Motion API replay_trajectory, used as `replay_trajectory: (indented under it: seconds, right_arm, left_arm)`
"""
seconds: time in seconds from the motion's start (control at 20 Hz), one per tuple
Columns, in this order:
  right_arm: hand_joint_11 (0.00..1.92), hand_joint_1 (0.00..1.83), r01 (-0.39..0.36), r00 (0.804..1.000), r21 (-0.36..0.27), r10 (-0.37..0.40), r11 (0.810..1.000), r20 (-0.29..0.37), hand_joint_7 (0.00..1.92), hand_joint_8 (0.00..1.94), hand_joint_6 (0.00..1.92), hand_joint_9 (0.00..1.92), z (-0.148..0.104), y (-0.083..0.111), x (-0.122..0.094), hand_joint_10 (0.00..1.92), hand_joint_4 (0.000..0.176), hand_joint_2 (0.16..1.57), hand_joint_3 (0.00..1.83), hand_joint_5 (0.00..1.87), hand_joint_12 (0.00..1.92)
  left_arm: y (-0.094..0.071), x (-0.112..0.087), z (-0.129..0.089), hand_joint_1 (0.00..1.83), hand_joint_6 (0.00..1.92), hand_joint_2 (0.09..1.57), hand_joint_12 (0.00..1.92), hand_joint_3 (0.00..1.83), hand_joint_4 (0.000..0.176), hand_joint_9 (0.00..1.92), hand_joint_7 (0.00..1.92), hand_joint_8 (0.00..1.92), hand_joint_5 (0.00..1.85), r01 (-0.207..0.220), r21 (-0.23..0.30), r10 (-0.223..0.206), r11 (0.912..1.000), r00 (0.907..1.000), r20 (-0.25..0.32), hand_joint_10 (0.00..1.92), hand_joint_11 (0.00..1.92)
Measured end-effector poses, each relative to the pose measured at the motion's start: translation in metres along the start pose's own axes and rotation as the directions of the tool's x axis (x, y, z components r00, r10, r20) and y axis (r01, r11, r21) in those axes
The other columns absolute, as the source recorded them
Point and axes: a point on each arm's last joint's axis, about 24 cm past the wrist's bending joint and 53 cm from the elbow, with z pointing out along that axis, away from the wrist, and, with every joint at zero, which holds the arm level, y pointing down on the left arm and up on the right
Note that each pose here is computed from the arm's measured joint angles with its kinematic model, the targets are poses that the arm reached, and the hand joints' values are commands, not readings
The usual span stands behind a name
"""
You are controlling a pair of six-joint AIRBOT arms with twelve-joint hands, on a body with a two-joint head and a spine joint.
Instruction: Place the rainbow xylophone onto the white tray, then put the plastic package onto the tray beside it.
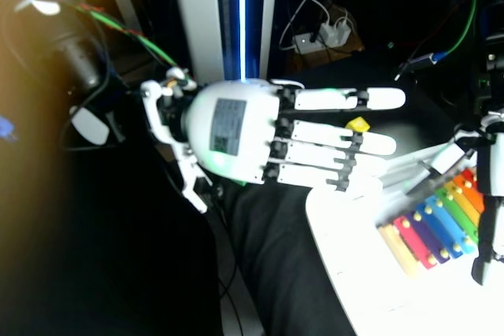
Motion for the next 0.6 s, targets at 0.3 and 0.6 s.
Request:
replay_trajectory:
  seconds: [0.3, 0.6]
  right_arm:
    - [0.25, 0.95, -0.004, 1.000, 0.002, 0.004, 1.000, -0.003, 0.22, 0.00, 0.00, 0.25, -0.002, 0.004, -0.003, 0.00, 0.176, 0.74, 0.01, 0.09, 0.01]
    - [0.20, 0.93, 0.001, 1.000, 0.003, -0.001, 1.000, -0.010, 0.19, 0.00, 0.00, 0.21, -0.005, 0.011, -0.005, 0.00, 0.176, 0.77, 0.01, 0.05, 0.00]
  left_arm:
    - [-0.020, -0.028, -0.021, 0.86, 0.00, 0.78, 0.21, 0.01, 0.133, 0.04, 0.04, 0.00, 0.00, -0.079, 0.048, 0.079, 0.9957, 0.9968, 0.014, 0.00, 0.00]
    - [-0.042, -0.068, -0.061, 0.97, 0.00, 0.72, 0.13, 0.00, 0.133, 0.06, 0.07, 0.00, 0.00, -0.279, 0.086, 0.277, 0.9564, 0.9603, 0.030, 0.00, 0.02]
